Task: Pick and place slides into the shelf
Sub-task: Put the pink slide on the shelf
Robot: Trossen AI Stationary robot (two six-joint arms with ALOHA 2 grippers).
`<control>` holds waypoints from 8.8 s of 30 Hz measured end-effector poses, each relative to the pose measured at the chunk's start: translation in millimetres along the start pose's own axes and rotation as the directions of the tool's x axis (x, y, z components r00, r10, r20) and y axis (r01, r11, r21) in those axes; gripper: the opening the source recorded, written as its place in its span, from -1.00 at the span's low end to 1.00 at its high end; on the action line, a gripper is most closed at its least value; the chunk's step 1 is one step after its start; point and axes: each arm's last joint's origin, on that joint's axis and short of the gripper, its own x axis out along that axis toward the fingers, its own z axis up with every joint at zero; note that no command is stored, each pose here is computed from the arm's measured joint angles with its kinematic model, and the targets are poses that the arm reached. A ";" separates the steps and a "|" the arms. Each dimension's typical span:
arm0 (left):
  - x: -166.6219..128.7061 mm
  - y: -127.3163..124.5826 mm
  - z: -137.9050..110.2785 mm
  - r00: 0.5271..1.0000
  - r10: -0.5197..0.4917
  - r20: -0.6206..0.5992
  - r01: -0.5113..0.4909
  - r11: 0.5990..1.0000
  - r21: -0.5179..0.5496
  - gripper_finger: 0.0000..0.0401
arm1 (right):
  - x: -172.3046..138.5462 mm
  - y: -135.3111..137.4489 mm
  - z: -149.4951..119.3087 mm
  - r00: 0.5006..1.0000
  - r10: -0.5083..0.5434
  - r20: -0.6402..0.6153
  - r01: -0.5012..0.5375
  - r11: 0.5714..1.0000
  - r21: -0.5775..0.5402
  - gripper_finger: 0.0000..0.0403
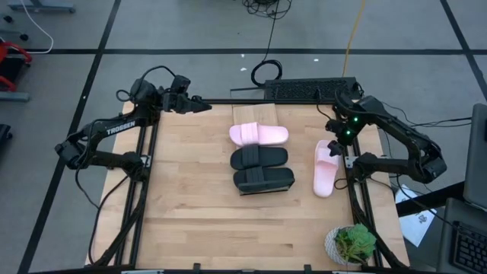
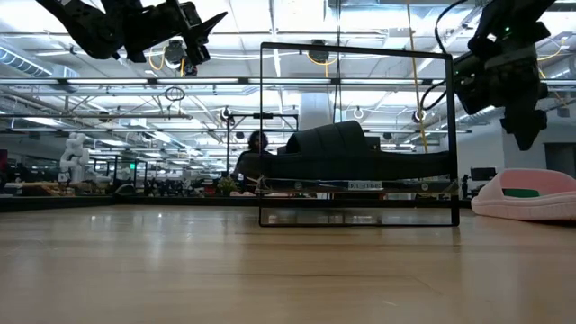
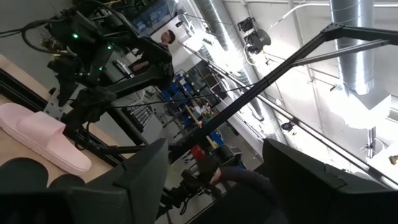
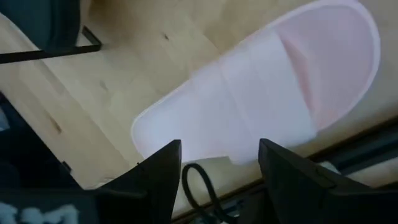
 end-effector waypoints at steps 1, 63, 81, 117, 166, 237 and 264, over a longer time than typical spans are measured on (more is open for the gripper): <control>0.0 0.0 0.0 1.000 0.000 -0.001 0.000 1.000 0.000 0.29 | 1.1 -1.5 1.9 1.000 -0.014 -0.012 0.014 1.000 -0.002 0.01; -0.9 -0.2 -1.3 0.998 -0.008 -0.057 0.010 0.999 0.032 0.29 | 24.3 -55.0 28.0 0.999 0.033 -0.024 -0.031 0.995 0.095 0.01; -0.9 -0.2 -1.3 0.998 -0.009 -0.059 0.011 0.999 0.038 0.29 | 43.3 -64.1 36.5 0.986 0.106 -0.126 -0.088 0.985 0.146 0.01; -0.9 -0.2 -1.6 0.998 -0.010 -0.068 0.016 0.996 0.086 0.29 | 62.2 -49.0 46.7 0.955 0.175 -0.239 -0.161 0.984 0.074 0.01; -0.9 -0.2 -1.6 0.998 -0.010 -0.066 0.016 0.996 0.092 0.29 | 62.6 -50.1 46.7 0.958 0.146 -0.247 -0.131 0.989 0.075 0.01; -0.9 -0.2 -1.5 0.998 -0.009 -0.062 0.016 0.994 0.108 0.29 | 63.9 -47.5 47.5 0.957 0.133 -0.257 -0.121 0.991 0.063 0.01; -0.9 -0.2 -1.5 0.998 -0.009 -0.062 0.016 0.994 0.108 0.29 | 66.6 -36.6 49.1 0.946 0.173 -0.274 -0.178 0.984 0.009 -0.57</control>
